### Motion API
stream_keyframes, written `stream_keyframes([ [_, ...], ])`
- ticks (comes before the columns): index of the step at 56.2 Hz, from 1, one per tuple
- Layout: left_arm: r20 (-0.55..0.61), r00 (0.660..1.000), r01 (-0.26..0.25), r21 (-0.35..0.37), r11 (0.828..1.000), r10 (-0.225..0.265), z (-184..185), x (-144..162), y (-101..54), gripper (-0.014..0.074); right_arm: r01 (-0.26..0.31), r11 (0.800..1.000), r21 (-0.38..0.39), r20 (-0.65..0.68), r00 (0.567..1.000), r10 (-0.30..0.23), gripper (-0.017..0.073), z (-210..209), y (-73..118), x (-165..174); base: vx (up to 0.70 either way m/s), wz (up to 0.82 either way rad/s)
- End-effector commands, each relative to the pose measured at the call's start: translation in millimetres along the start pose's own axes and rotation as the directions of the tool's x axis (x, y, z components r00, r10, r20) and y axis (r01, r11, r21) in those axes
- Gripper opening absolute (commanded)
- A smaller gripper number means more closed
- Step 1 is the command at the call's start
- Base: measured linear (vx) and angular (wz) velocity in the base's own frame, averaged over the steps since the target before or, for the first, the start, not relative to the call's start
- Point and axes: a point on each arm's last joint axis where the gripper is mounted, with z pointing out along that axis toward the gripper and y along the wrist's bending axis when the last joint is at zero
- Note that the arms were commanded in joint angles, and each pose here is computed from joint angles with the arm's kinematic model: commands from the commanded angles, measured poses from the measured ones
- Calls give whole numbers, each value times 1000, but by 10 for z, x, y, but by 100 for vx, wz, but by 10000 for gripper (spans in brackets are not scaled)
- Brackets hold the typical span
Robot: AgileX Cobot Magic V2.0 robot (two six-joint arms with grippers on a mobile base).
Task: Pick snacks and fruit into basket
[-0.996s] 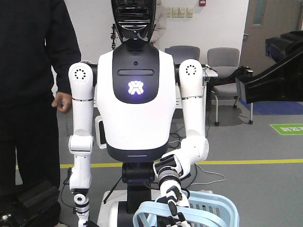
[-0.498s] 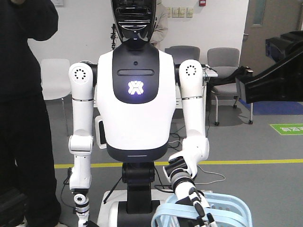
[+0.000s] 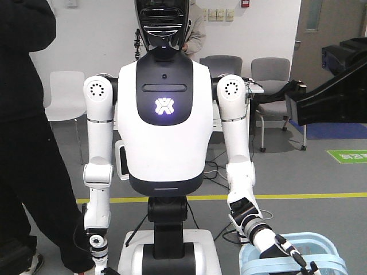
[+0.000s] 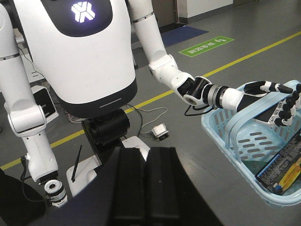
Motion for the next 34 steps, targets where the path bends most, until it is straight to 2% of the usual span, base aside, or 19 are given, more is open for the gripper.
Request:
stream_keyframes([
  [1, 103, 995, 12, 13, 1000, -13, -30, -161, -4, -6, 20, 999, 30, 85, 996, -23, -7, -38, -112, -142, 0, 0],
  [34, 103, 995, 12, 13, 1000, -13, -30, -161, -4, -6, 20, 999, 30, 85, 996, -23, -7, -38, -112, -142, -1, 0],
])
